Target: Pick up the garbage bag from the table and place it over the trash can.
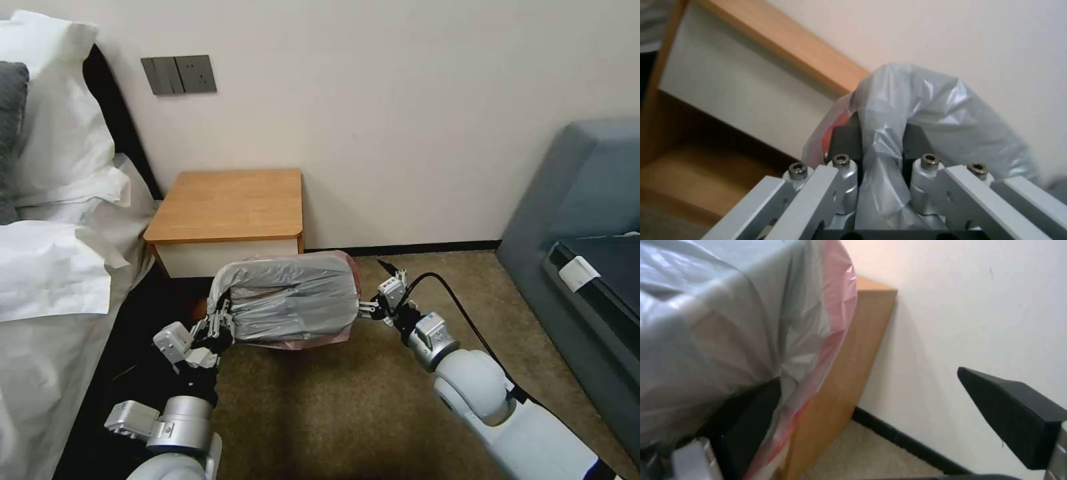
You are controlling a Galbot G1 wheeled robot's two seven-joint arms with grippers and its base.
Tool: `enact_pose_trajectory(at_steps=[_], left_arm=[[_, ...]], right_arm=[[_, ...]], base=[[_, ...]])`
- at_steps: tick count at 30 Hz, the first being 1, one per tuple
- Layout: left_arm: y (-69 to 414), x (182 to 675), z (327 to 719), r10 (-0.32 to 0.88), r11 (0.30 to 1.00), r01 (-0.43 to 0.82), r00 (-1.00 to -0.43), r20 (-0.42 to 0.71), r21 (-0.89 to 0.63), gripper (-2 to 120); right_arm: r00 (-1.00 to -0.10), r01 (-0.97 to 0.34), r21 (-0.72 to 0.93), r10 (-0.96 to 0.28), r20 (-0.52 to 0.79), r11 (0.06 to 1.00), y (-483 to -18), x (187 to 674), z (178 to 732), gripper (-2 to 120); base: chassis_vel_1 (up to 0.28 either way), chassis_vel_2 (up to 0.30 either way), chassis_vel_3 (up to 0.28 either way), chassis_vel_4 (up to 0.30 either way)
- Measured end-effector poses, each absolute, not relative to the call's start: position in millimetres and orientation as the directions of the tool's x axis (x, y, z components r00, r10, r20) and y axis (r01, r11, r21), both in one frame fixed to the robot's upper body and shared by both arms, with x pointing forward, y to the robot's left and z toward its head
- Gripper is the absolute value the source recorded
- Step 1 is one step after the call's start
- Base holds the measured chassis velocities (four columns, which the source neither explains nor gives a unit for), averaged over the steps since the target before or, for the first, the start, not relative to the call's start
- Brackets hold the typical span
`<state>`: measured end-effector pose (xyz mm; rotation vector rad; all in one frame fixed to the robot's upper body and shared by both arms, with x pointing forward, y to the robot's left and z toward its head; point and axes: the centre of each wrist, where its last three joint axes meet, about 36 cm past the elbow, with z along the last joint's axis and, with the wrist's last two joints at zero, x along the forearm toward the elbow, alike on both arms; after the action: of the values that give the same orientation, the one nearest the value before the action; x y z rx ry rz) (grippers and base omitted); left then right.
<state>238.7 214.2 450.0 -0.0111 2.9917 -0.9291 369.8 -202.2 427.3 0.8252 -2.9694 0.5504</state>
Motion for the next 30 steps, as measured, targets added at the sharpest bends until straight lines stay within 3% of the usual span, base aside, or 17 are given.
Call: enact_pose_trajectory(at_steps=[22,30], left_arm=[[219,246,429,-0.052,0.839,-0.068,-0.998,0.044,-0.539,11],[220,246,429,-0.055,0.838,-0.067,-0.998,0.039,-0.542,11]], right_arm=[[-0.851,-0.509,-0.374,-0.518,0.084,0.776,-226,321,459,100],[-0.859,-0.51,-0.251,-0.501,0.106,0.823,-227,320,462,100]], base=[[0.0,0.0,0.0,0.0],[0.0,0.0,0.0,0.0]])
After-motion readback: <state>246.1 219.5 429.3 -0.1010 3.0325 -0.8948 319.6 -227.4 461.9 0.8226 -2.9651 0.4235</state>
